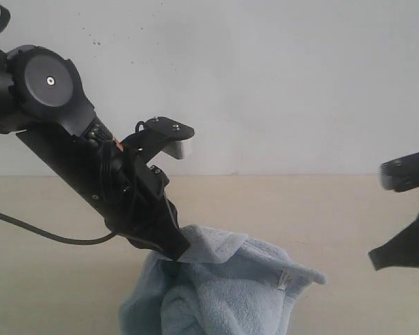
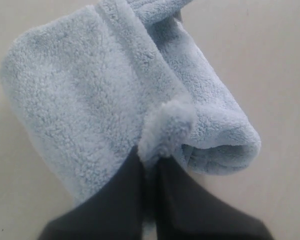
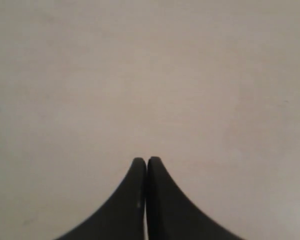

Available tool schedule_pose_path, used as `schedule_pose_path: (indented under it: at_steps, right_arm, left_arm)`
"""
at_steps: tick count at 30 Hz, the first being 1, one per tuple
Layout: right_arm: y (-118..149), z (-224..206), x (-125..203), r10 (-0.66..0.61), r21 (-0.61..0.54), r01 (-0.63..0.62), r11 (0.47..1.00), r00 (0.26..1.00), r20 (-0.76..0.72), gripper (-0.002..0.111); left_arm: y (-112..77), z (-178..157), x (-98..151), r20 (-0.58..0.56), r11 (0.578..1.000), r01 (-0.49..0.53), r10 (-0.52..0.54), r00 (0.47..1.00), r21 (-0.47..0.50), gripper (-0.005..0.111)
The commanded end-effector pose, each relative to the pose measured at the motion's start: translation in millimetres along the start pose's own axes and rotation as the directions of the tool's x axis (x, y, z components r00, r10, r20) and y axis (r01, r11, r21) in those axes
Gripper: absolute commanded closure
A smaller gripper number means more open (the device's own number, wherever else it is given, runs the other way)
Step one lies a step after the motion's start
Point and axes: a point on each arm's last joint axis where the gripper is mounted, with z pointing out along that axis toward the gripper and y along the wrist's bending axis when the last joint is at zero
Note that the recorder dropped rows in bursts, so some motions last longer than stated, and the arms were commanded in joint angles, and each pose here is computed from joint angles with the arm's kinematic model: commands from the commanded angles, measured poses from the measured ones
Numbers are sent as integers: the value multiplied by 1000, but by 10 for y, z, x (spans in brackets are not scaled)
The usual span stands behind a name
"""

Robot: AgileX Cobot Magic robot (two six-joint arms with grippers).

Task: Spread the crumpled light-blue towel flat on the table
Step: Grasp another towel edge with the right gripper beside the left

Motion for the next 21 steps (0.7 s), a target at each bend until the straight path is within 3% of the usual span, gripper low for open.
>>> schedule_pose_path:
  at_steps: [1,5,8,10,14,21]
  right_arm:
    - [384,-85,-233,-261,-130,237,963,940,-219,109]
    - [608,-172,-428,-373,-163,344,925,903,-214,109]
    - [764,-211,-444,-545,-205,513,834,825,-150,100]
    - [864,-232,-432,-625,-226,592,774,771,-122,84]
    - [1011,-261,-482,-662,-215,643,735,749,-21,52]
    - [1094,-170,-547,-652,-195,648,736,756,55,57]
  left_arm:
    - [-20,-18,4,4,1000,-1,1,1000,3,103]
    - [-22,-18,8,0,1000,-1,1,1000,5,103]
    - [-22,-18,8,0,1000,-1,1,1000,5,103]
    - [-22,-18,8,0,1000,-1,1,1000,5,103]
    - [-19,-18,3,5,1000,-1,1,1000,2,103]
    - [-18,-18,1,8,1000,-1,1,1000,0,103]
